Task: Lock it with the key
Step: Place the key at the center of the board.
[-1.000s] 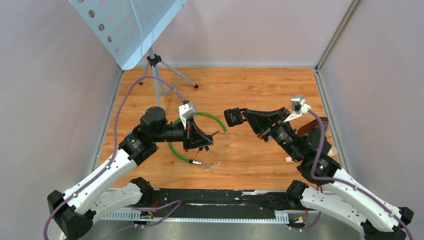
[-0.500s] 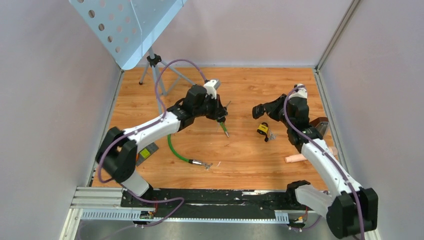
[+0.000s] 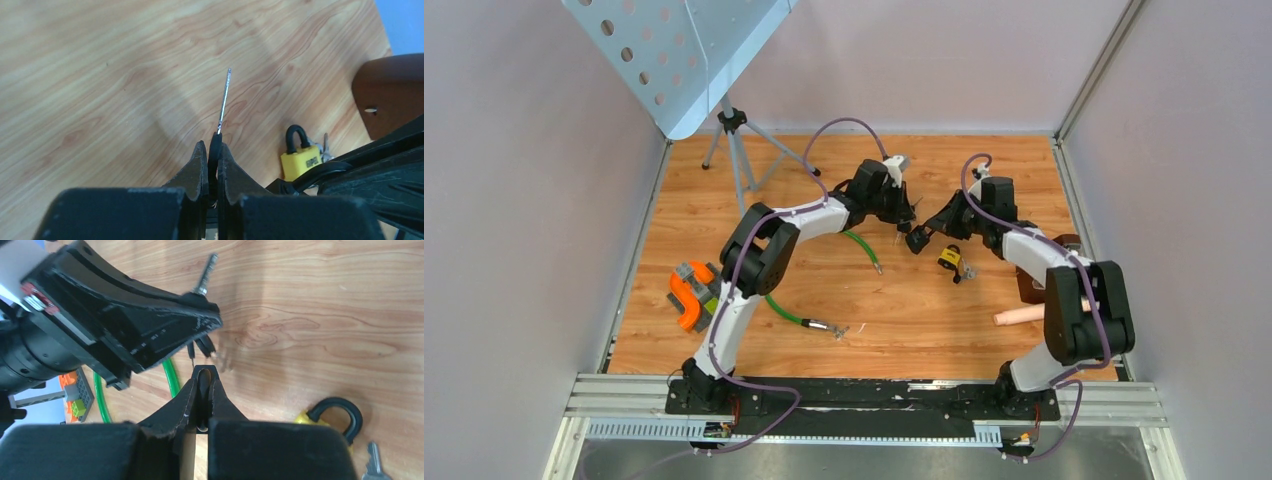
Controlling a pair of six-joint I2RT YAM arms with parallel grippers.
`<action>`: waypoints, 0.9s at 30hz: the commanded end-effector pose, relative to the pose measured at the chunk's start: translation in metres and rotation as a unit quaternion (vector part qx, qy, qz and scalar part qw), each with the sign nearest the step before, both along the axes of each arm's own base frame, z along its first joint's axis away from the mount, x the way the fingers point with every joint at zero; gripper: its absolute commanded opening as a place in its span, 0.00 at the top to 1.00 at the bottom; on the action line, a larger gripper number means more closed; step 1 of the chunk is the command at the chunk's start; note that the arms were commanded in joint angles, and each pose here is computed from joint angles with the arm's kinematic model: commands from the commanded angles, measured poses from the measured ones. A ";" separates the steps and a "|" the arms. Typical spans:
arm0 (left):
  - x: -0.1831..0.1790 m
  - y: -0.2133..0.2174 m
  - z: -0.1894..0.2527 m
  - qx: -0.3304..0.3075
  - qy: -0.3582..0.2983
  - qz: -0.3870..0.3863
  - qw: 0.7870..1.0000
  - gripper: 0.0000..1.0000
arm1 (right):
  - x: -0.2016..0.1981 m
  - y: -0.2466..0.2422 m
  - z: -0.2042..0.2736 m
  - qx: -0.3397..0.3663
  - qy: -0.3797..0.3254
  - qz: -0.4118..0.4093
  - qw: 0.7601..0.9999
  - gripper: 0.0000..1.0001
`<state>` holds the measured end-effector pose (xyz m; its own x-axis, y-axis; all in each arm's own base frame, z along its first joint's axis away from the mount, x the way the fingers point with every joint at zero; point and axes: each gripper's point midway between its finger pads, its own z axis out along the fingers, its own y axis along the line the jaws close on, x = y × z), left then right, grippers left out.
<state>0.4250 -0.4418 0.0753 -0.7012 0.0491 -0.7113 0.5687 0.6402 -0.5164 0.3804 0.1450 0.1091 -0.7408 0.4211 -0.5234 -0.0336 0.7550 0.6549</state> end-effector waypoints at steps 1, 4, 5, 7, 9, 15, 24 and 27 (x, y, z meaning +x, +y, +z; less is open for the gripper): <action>0.002 -0.017 0.019 -0.029 -0.016 -0.041 0.999 0.92 | 0.033 0.011 0.030 0.034 -0.060 0.045 0.997 1.00; 0.006 -0.014 0.007 -0.028 -0.012 -0.038 0.999 0.76 | 0.043 0.006 0.009 0.047 -0.006 0.032 0.998 1.00; 0.009 -0.011 0.005 -0.029 -0.009 -0.036 0.999 0.67 | 0.046 0.006 0.001 0.051 0.007 0.033 0.998 1.00; 0.013 -0.007 -0.002 -0.027 -0.003 -0.028 0.999 0.51 | 0.050 0.005 -0.013 0.049 0.022 0.032 0.998 1.00; 0.019 -0.001 -0.006 -0.023 -0.005 -0.017 1.000 0.36 | 0.053 0.005 -0.024 0.048 0.029 0.032 0.998 1.00; 0.033 0.018 0.015 0.013 -0.059 0.011 0.998 0.17 | 0.063 0.002 -0.033 0.040 0.022 0.022 0.999 0.86; 0.025 0.093 0.085 0.082 -0.138 0.130 0.979 0.13 | 0.067 -0.032 -0.024 -0.049 0.010 -0.046 0.998 0.28; 0.007 0.124 0.128 0.083 -0.169 0.164 0.968 0.12 | 0.062 -0.042 -0.005 -0.076 -0.011 -0.069 0.995 0.22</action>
